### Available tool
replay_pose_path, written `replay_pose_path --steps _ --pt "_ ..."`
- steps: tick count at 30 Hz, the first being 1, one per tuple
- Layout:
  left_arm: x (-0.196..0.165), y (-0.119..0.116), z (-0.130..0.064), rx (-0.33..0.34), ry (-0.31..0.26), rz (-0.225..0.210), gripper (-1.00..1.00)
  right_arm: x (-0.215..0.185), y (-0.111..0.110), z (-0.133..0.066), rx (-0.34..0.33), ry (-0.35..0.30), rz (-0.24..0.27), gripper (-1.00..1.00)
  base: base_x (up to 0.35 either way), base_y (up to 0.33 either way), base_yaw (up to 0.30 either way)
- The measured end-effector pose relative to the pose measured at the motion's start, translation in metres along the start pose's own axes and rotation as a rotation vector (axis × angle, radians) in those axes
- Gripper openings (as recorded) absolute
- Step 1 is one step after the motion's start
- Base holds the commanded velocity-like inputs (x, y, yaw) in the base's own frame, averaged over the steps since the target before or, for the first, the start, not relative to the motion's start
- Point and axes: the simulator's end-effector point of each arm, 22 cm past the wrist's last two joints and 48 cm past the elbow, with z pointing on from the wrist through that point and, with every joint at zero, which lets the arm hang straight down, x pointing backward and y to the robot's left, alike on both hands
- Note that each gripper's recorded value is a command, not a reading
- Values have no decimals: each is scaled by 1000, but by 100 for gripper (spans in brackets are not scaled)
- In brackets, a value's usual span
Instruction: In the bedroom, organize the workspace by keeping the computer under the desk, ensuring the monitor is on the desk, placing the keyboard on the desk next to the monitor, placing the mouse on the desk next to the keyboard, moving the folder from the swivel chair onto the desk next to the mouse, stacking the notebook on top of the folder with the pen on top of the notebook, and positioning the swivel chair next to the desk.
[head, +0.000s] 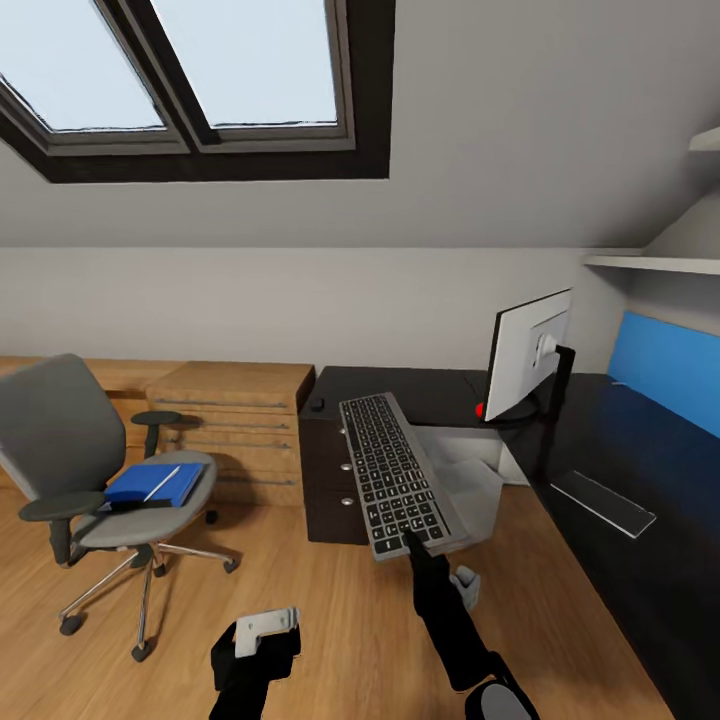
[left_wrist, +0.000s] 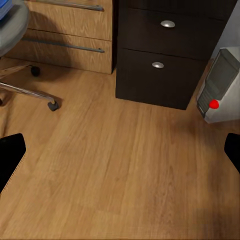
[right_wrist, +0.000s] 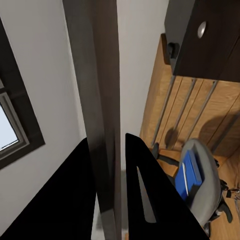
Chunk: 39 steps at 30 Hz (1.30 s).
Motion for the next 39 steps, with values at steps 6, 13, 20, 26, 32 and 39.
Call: replay_pose_path --steps 6,13,20,26,32,39 --pt "-1 0 0 0 -1 -1 100 0 0 0 1 0 0 -100 291 194 0" --pt "-1 0 0 0 -2 0 100 0 -1 0 3 0 1 -100 293 196 0" --pt "-1 0 0 -1 -3 -1 100 0 -2 0 6 0 1 -100 294 196 0" --pt "-1 0 0 0 -4 0 100 0 -2 0 6 0 1 -100 308 135 0" --pt "-1 0 0 1 -4 0 100 -1 -2 0 7 -2 -1 -100 323 8 0" --pt "-1 0 0 1 -4 0 100 -1 -1 0 3 -1 -1 -100 324 0 0"
